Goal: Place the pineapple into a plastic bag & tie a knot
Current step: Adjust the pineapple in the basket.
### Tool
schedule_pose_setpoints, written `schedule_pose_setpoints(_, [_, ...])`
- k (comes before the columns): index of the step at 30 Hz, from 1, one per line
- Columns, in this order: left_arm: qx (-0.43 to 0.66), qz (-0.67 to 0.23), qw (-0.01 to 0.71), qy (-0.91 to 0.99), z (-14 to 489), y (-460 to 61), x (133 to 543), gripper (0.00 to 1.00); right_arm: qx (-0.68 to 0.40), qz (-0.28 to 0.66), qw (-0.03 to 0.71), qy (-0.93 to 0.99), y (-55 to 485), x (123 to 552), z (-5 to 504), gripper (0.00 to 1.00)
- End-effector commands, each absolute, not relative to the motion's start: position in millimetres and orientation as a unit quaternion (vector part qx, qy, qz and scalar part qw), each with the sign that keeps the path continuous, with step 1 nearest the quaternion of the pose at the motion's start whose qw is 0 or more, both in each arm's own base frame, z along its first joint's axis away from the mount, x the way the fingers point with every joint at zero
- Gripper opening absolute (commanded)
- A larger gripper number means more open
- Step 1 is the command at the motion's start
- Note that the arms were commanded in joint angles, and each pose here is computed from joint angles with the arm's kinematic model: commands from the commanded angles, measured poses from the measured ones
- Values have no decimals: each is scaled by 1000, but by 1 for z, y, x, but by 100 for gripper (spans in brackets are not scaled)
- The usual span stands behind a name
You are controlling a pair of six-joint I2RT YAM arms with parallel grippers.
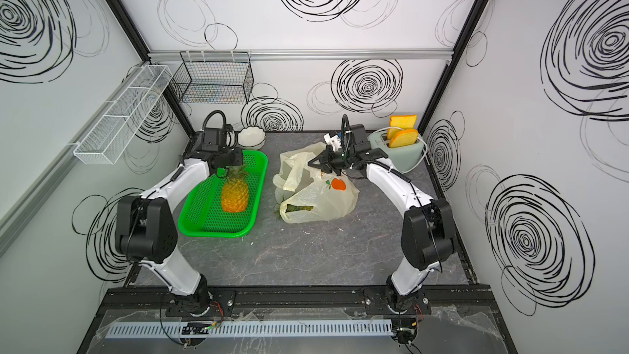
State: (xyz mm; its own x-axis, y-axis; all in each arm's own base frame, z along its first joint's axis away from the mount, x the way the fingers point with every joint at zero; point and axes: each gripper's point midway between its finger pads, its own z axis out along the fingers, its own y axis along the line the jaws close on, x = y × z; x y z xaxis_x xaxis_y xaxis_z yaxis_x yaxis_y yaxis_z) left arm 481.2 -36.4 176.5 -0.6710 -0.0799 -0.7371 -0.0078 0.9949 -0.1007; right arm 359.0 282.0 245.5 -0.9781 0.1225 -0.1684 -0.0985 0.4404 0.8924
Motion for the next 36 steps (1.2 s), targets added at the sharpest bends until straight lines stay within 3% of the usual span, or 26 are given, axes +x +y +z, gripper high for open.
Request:
schedule_pose_setpoints(1, [-37,-91,516,851,247,-50,486,0,-4,535,116,837,280,353,256,0])
schedule_pose_setpoints(9, [-51,-108,614,780,316,-55,445,0,-3,534,115,837,279,351,255,0])
schedule_pose_setpoints(13, [-56,-107,633,765,324,-57,429,0,-1,532,118,839,279,352,255,0])
schedule_pose_setpoints(33, [-5,-39,575,817,238,-73,404,0,-5,531,115,840,284,352,251,0])
schedule_pose_setpoints(34, [-3,-42,575,817,238,-74,403,10,-4,530,116,840,283,352,251,0])
schedule_pose_setpoints(36, [2,-48,579,814,242,-75,401,41,-4,526,117,842,283,352,250,0])
